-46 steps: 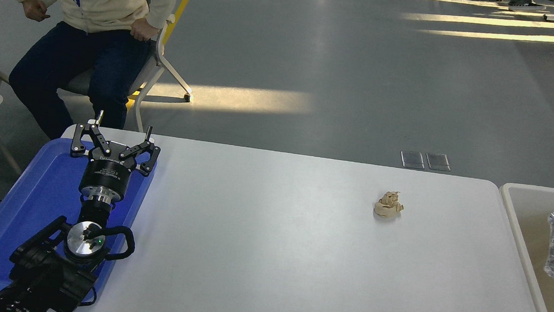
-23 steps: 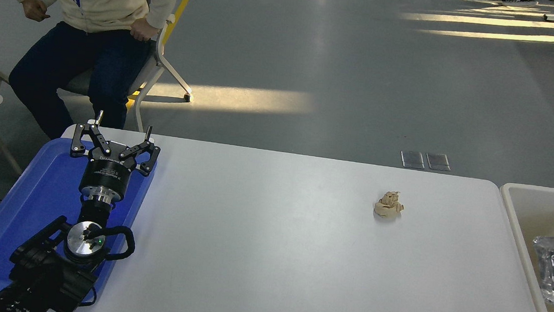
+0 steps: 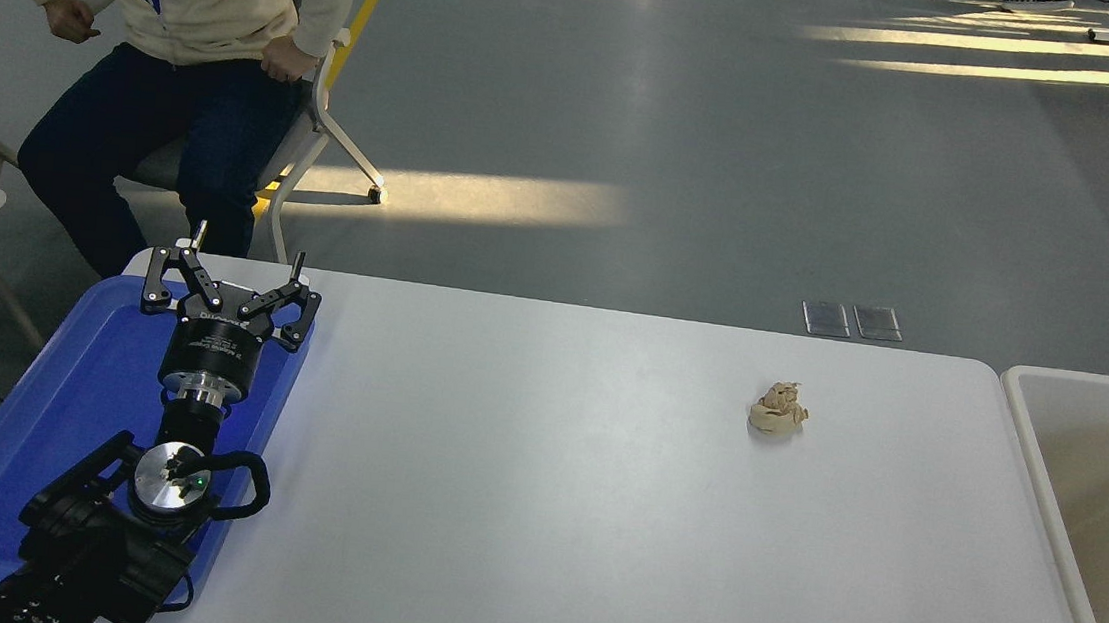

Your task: Pick up foil plate and place in dustbin

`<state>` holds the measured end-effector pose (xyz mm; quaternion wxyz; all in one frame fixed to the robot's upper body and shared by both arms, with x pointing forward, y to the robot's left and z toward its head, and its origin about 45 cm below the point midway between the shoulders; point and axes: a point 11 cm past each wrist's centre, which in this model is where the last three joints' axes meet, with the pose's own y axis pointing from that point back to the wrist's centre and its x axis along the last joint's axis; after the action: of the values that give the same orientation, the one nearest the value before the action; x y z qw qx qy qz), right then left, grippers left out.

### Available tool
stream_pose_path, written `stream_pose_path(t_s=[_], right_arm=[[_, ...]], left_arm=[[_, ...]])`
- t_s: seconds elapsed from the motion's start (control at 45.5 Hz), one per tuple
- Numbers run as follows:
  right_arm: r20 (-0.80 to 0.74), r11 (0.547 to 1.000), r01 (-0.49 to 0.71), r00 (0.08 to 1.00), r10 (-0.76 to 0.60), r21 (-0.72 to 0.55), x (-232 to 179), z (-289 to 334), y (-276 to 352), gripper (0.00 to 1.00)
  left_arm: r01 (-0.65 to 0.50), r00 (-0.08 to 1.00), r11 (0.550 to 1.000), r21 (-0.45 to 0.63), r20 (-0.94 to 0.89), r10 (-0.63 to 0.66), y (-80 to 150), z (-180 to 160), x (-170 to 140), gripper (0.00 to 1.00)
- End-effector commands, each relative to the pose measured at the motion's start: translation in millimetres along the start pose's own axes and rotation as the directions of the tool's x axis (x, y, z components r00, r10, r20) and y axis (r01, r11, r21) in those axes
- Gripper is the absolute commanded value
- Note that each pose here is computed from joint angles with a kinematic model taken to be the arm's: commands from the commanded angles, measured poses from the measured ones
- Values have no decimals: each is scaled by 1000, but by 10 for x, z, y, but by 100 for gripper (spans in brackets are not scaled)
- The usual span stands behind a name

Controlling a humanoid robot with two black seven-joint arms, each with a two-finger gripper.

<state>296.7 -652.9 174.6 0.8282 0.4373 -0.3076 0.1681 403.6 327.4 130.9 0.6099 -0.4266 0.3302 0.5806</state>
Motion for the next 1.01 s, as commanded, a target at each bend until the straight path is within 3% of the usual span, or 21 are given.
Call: stream_pose_path(t_s=[0.0,0.44,0.989], right_arm=[[47,998,-20,999,17,63,346,-281,7,100],[128,973,-2,991,-29,230,971,-772,238,100],[-27,894,143,989,-146,425,1252,-1469,984,100]], left_arm=[[1,1000,1000,1,1,-1,0,-1,-1,100],[1,1000,1000,1,1,-1,0,-1,-1,100],[1,1000,1000,1,1,-1,0,-1,-1,100]])
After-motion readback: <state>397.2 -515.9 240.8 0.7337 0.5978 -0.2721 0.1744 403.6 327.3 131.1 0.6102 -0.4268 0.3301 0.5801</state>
